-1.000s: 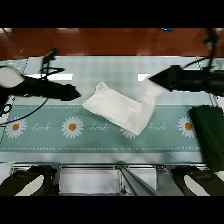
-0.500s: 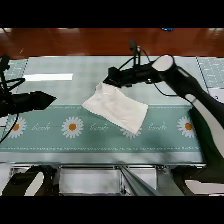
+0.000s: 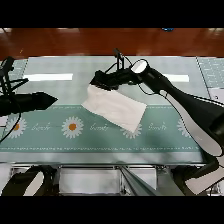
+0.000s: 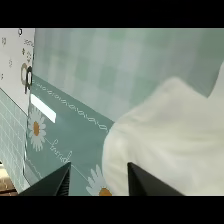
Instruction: Fold the shirts.
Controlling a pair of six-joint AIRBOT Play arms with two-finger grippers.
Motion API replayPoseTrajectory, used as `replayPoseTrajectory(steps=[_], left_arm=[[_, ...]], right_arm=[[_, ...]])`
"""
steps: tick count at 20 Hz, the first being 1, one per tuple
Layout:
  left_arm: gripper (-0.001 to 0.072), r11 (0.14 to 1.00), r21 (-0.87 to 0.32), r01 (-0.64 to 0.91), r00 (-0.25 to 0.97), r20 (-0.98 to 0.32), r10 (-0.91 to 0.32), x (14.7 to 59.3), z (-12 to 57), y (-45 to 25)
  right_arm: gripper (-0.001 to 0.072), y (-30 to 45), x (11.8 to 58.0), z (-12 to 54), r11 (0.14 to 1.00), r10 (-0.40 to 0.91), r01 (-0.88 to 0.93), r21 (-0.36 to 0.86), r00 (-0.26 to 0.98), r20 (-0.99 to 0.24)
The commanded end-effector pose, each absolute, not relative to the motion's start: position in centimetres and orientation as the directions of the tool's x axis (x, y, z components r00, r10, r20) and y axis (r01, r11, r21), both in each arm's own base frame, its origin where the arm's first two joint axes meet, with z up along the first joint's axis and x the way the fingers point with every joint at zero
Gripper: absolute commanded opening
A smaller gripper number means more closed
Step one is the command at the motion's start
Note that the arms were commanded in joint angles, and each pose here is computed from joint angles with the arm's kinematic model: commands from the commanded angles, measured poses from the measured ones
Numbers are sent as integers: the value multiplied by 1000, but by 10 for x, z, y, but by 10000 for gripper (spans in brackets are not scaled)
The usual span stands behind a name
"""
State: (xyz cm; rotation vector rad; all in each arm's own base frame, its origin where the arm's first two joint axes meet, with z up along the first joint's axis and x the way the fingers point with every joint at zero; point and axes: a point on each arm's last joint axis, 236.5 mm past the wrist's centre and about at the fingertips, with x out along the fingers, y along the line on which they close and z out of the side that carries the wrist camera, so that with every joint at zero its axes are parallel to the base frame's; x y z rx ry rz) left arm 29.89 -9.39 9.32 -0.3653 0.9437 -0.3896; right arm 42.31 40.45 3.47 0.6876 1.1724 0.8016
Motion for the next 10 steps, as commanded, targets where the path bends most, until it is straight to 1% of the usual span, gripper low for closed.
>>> replayPoseTrajectory(steps=[1,2,3,4,5,6,7,8,9,10], left_arm=[[12,879,-462,119,564,-697,-442,318,89,-82],[13,881,-462,100,575,-696,-430,323,92,-74],[12,883,-462,84,588,-692,-418,326,97,-66],[13,885,-460,70,606,-686,-403,329,103,-58],[13,888,-457,55,619,-682,-390,331,107,-51],[13,888,-457,42,624,-682,-381,331,107,-46],[13,887,-460,37,619,-687,-381,330,104,-45],[13,886,-462,33,612,-692,-384,329,101,-45],[13,885,-466,31,602,-698,-388,327,96,-47],[13,882,-470,28,587,-707,-395,324,88,-50]], right_arm=[[412,379,421,46,530,848,-157,834,127,-515],[412,353,421,59,529,848,-159,833,106,-519],[412,317,419,75,552,833,-181,814,94,-545],[412,276,414,86,606,794,-205,769,96,-600],[412,225,406,92,705,706,-213,676,119,-698],[412,173,398,93,816,575,-174,551,164,-801],[413,115,385,91,916,401,-98,389,218,-890],[412,69,369,88,966,249,-7,257,262,-932],[412,31,350,80,980,123,114,164,301,-946],[412,13,332,68,969,58,208,134,335,-940]])
